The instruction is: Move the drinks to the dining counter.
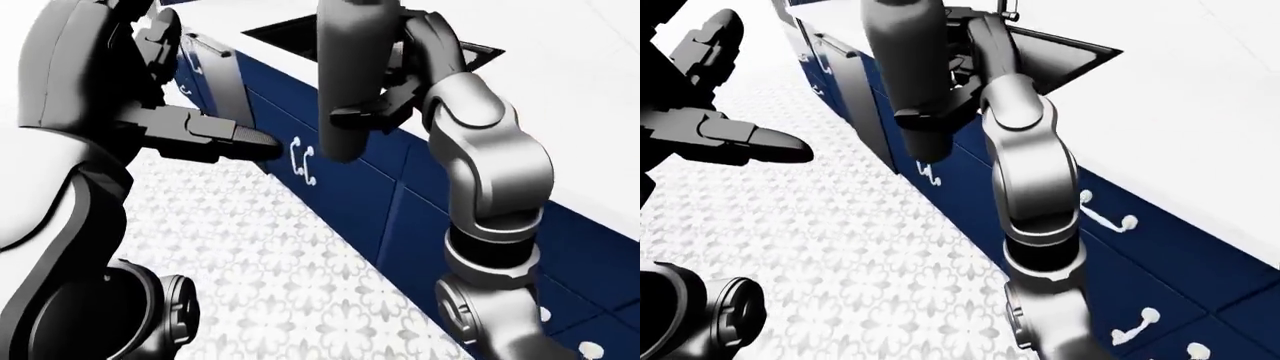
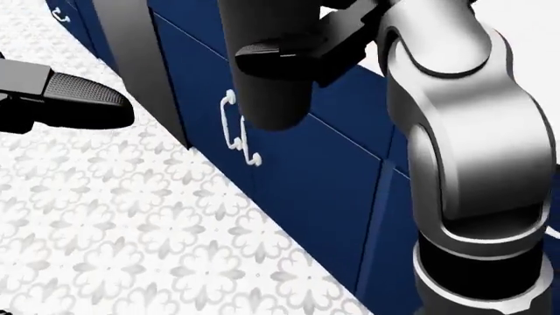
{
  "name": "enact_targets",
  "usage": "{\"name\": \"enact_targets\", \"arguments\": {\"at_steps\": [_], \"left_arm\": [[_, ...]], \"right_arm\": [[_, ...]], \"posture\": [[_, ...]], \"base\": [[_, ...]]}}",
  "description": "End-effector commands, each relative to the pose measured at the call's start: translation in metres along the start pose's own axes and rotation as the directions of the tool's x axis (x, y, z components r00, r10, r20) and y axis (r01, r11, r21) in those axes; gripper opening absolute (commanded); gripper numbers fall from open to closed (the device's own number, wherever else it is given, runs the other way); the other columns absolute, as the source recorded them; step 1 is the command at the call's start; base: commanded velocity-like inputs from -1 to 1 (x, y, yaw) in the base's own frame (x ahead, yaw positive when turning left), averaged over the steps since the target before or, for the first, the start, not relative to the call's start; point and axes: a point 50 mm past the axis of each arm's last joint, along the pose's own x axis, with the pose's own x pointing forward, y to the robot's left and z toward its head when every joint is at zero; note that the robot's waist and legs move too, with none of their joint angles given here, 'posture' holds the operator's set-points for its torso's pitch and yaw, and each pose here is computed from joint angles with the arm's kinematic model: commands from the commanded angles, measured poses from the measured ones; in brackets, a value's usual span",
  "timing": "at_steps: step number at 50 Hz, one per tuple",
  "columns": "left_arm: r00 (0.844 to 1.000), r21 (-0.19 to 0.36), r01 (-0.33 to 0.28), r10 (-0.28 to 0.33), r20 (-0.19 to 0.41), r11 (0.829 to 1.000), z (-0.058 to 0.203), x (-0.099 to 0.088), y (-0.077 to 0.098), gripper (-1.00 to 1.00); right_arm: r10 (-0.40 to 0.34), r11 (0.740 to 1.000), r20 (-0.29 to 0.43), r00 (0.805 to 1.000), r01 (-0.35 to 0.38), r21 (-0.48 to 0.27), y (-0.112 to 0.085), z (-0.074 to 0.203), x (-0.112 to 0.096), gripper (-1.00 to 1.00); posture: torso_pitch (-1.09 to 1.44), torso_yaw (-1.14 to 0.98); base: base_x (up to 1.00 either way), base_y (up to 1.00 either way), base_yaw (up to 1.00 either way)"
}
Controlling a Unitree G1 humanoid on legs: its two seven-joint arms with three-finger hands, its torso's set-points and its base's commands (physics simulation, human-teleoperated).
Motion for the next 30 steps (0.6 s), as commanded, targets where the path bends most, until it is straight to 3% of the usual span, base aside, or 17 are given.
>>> {"name": "enact_targets", "arguments": {"at_steps": [1,30], "left_arm": [[0.999,0.007,0.0,0.0,0.046,1.0,0.008,-0.0027,-0.0006,1.0],[0.999,0.007,-0.001,0.0,0.039,1.0,0.0035,-0.0046,-0.0014,1.0]], "right_arm": [[-0.065,0.998,0.161,0.985,0.064,0.008,-0.0127,0.0288,-0.0094,-1.0],[-0.055,0.999,0.163,0.985,0.054,0.008,-0.0106,0.0194,-0.0117,-1.0]], "posture": [[0.0,0.0],[0.0,0.0]], "base": [[0.0,0.0,1.0],[0.22,0.0,0.99]]}}
